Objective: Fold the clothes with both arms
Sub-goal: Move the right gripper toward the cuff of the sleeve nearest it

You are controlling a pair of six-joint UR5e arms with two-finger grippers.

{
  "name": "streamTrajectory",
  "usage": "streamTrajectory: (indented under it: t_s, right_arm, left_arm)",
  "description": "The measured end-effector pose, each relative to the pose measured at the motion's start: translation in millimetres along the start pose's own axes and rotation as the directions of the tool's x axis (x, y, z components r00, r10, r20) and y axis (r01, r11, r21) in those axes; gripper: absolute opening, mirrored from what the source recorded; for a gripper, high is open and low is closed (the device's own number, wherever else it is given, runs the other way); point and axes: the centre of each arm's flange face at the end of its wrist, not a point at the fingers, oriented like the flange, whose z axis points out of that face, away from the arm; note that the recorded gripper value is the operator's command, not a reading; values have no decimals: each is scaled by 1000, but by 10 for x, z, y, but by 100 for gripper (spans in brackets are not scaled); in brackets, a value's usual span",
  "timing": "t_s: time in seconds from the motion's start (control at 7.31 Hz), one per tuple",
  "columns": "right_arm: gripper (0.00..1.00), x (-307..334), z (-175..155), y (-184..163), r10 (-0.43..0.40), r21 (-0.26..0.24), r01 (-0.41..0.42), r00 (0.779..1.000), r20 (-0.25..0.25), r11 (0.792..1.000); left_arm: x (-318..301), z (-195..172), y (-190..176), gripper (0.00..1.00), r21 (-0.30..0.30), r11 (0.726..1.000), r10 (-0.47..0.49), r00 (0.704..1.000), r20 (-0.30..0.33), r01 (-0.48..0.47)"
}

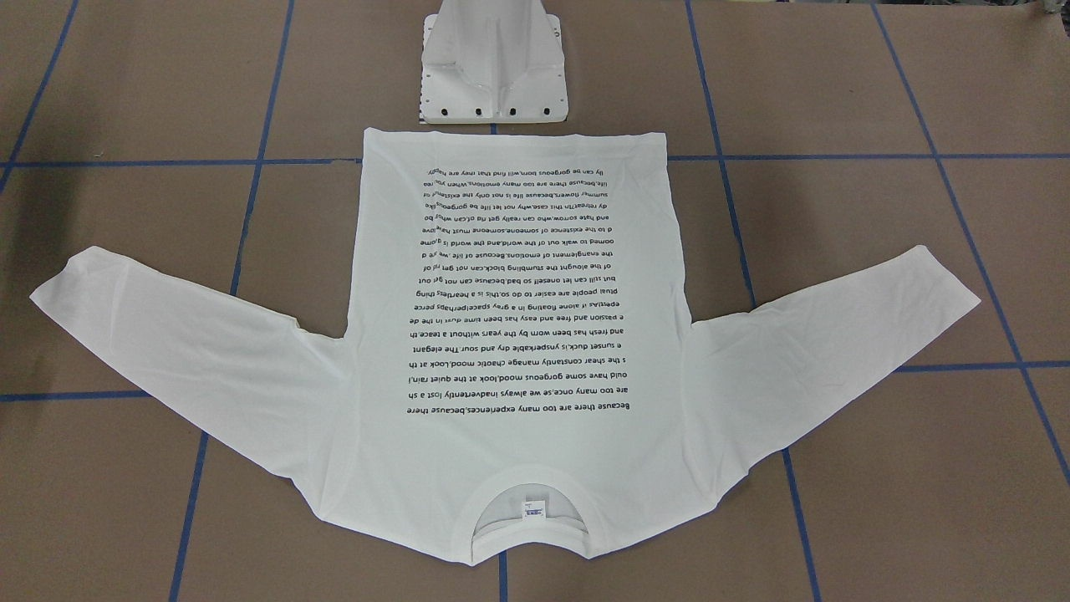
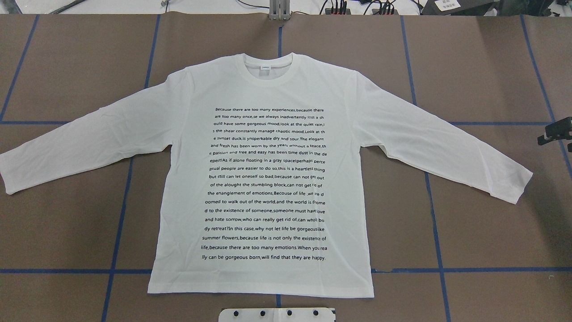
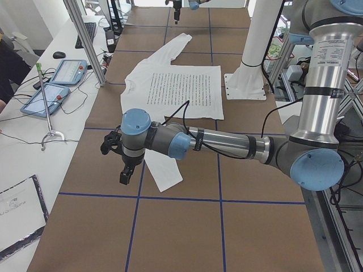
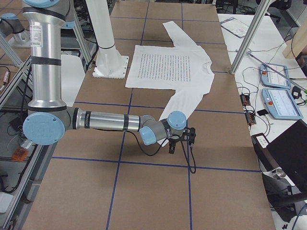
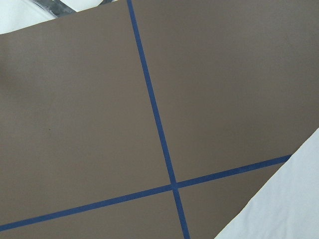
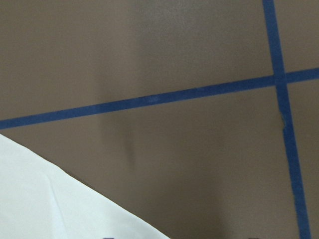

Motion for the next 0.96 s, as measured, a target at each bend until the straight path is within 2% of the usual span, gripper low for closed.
streamTrajectory:
  t_s: [0.27,0.55,0.96]
  right_arm:
    - [78,3,347,175,69,26,-69,998,6,997]
    - [77,64,452,281,155,28,-156,988,22,987]
    - [75,32,520,370,187,18,-188,982,36,982]
  left_arm:
    - [8,-9,-9,99,2,1000,2,1000,0,-2]
    - [38,-42,-27,99,9,1000,6,1000,0,-6]
    - [51,-58,-34,99,12,1000,3,1000,0,-3]
